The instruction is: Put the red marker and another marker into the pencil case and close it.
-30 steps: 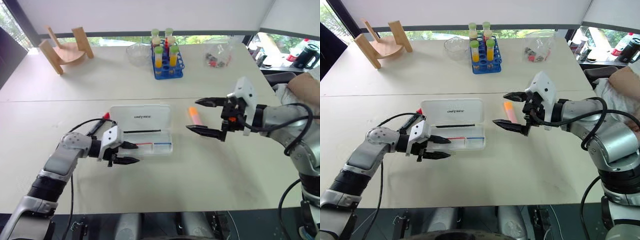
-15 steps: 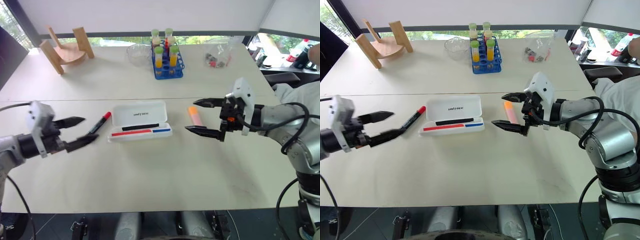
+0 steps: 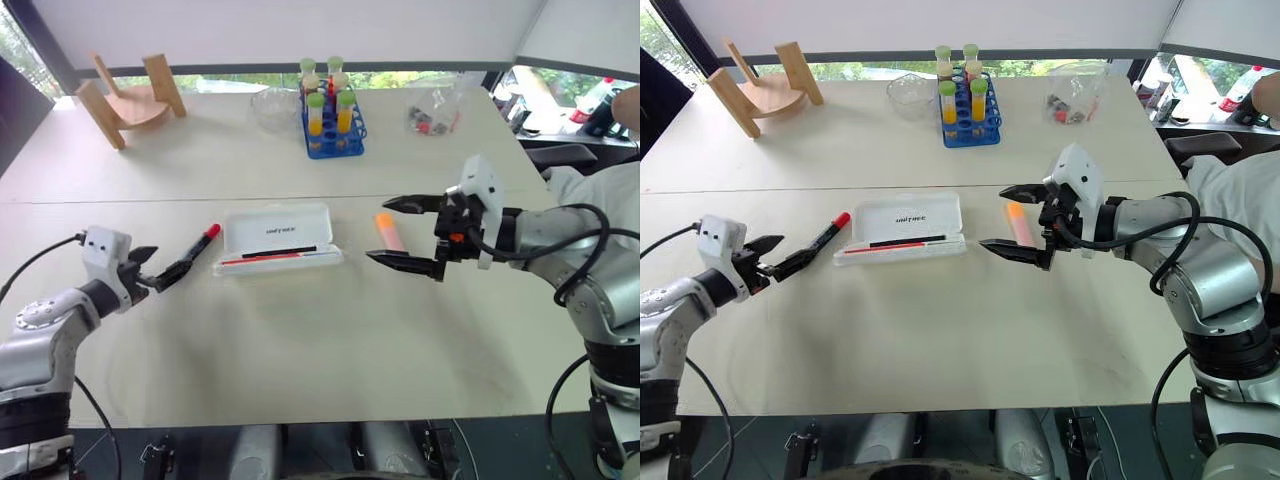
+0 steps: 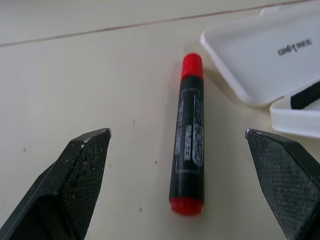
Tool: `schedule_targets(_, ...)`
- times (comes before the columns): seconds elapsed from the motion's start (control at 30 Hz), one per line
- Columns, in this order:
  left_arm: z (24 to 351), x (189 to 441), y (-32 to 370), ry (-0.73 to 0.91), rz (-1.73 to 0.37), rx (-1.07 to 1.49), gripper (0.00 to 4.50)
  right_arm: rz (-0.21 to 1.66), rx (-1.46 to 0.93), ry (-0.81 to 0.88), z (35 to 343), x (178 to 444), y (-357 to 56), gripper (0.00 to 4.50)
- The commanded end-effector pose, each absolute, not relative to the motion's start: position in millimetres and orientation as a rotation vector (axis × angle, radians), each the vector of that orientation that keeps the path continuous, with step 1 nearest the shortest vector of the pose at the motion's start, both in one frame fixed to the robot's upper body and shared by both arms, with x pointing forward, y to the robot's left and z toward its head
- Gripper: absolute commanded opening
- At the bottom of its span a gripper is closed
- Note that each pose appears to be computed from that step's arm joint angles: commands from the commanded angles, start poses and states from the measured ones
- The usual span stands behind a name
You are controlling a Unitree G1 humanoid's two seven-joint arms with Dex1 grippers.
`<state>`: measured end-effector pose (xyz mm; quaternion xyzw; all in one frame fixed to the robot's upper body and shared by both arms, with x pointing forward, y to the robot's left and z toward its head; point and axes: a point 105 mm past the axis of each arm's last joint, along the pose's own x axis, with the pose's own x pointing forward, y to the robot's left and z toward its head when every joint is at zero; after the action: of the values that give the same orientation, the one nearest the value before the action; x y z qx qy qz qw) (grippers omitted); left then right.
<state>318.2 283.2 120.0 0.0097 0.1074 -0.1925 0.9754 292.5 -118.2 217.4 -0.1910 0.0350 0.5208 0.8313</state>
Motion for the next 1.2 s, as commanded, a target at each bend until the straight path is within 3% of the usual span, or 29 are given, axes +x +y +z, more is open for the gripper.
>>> schedule_targets(0.03, 113.9, 326.7, 274.2, 0.245, -0.407, 0.038, 4.44, 1.112, -0.429, 0.021, 227.8, 289.5, -113.9, 4.5)
schedule_targets(0.2, 96.9, 341.6, 275.9, 0.322, -0.371, 0.074, 4.44, 1.111, -0.429, 0.013, 229.3, 290.9, -112.2, 4.5)
schedule_targets(0.23, 96.0, 343.8, 277.3, 0.329, -0.359, 0.079, 4.21, 1.11, -0.428, 0.011, 229.7, 291.0, -112.0, 4.5)
schedule_targets(0.3, 94.6, 346.0, 279.9, 0.34, -0.351, 0.093, 3.62, 1.11, -0.427, 0.01, 230.1, 291.0, -111.7, 4.5)
schedule_targets(0.5, 99.8, 346.1, 279.6, 0.338, -0.391, 0.106, 0.61, 1.106, -0.427, 0.008, 230.2, 290.2, -111.6, 4.5)
schedule_targets(0.53, 103.0, 346.1, 279.3, 0.332, -0.4, 0.106, 0.31, 1.105, -0.427, 0.009, 230.1, 290.1, -111.7, 4.5)
schedule_targets(0.73, 148.6, 345.6, 269.6, 0.207, -0.519, 0.126, 0.32, 1.095, -0.427, 0.008, 230.0, 289.4, -112.6, 4.5)
schedule_targets(0.9, 199.1, 338.0, 220.8, 0.051, -0.806, 0.092, 0.32, 1.086, -0.427, 0.01, 229.7, 288.7, -113.3, 4.5)
schedule_targets(1.03, 193.3, 337.0, 178.3, 0.112, -1.035, 0.189, 0.32, 1.083, -0.426, 0.008, 230.6, 288.8, -113.1, 4.5)
schedule_targets(1.2, 169.7, 358.2, 141.2, 0.163, -1.145, 0.31, 0.32, 1.081, -0.427, 0.004, 231.3, 288.0, -111.6, 4.5)
